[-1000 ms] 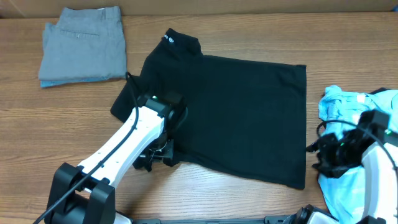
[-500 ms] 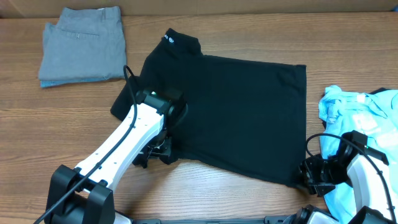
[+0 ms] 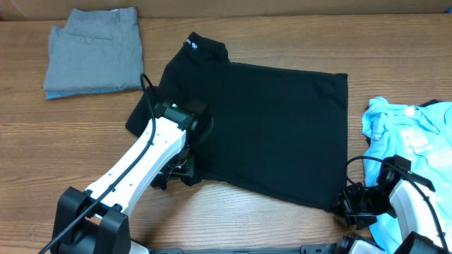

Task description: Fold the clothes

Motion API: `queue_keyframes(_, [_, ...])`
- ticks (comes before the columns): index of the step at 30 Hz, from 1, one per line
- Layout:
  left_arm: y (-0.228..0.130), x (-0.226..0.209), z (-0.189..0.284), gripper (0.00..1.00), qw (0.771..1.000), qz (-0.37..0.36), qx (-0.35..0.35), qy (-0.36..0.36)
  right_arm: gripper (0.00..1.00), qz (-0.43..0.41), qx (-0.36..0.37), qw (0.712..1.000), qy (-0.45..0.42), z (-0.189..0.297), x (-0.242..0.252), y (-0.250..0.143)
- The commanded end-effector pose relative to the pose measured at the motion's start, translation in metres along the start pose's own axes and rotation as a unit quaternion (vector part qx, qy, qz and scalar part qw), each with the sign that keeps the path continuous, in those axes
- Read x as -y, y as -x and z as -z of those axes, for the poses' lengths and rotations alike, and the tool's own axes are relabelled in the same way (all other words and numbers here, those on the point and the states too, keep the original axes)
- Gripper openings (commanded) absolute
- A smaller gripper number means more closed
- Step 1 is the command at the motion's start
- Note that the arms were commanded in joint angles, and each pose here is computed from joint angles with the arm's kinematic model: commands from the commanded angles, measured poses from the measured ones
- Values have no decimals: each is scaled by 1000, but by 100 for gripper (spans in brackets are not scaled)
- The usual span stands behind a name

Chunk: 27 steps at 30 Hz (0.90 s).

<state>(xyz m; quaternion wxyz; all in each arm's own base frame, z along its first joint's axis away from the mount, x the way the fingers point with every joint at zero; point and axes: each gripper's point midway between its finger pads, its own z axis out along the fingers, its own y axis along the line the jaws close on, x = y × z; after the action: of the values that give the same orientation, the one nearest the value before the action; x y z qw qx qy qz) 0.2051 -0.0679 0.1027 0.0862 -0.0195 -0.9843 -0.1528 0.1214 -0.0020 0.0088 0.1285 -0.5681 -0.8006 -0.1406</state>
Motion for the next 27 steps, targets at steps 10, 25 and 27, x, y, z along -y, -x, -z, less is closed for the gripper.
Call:
queue_keyframes(10, [7,-5,10,4,1000,13,27,-1,25,-24,23,999,5,-16,5,9])
queue_keyframes(25, [-1,-14,10,4,1000,9,13,21,4,45,38,998,32,30,-27,16])
queue_keyframes(27, [-5,-18,11,4,1000,8,5,28,4,54,36,997,40,43,-33,12])
